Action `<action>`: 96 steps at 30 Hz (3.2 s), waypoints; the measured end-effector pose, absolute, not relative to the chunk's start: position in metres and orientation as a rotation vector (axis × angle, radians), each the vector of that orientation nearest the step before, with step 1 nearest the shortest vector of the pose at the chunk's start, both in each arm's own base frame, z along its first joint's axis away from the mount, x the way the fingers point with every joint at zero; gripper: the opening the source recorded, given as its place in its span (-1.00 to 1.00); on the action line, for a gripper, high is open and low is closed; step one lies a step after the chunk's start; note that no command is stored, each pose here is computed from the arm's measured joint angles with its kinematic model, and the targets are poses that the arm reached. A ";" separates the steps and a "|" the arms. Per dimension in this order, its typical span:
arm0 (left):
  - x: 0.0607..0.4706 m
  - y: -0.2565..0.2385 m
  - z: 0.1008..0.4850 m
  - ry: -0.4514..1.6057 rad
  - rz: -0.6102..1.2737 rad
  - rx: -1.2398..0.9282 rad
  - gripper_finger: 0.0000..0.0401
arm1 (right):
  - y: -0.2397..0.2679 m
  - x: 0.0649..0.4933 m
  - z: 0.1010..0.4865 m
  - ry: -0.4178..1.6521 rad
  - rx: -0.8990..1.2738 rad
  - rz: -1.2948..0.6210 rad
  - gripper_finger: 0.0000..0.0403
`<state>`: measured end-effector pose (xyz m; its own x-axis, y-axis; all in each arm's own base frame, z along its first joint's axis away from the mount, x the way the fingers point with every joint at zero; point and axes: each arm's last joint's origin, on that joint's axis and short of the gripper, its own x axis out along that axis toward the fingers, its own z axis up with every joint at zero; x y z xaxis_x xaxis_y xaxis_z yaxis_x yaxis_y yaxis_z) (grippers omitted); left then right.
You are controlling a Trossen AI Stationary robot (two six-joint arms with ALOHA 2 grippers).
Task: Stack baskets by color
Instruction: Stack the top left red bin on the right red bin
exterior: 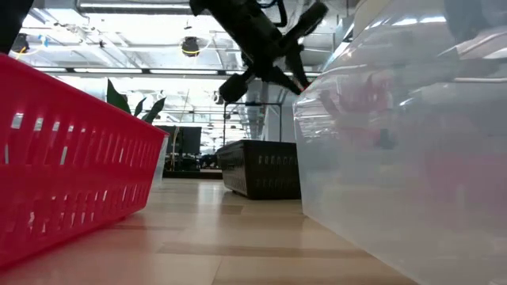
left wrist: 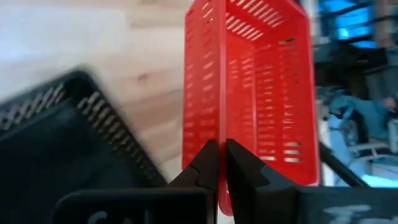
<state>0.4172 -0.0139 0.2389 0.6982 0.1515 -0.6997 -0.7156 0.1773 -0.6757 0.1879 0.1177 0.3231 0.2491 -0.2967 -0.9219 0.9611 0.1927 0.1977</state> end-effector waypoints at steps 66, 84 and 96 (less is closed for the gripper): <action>0.262 0.056 0.431 0.109 0.401 -0.931 -0.09 | 0.087 0.247 0.194 1.036 1.315 -0.928 -0.02; 0.256 0.056 0.432 0.110 0.448 -0.903 -0.09 | 0.077 0.258 0.175 1.136 1.257 -0.940 -0.66; 0.256 0.057 0.431 0.116 0.477 -0.869 -0.09 | 0.068 0.244 0.198 1.094 1.215 -0.914 -0.96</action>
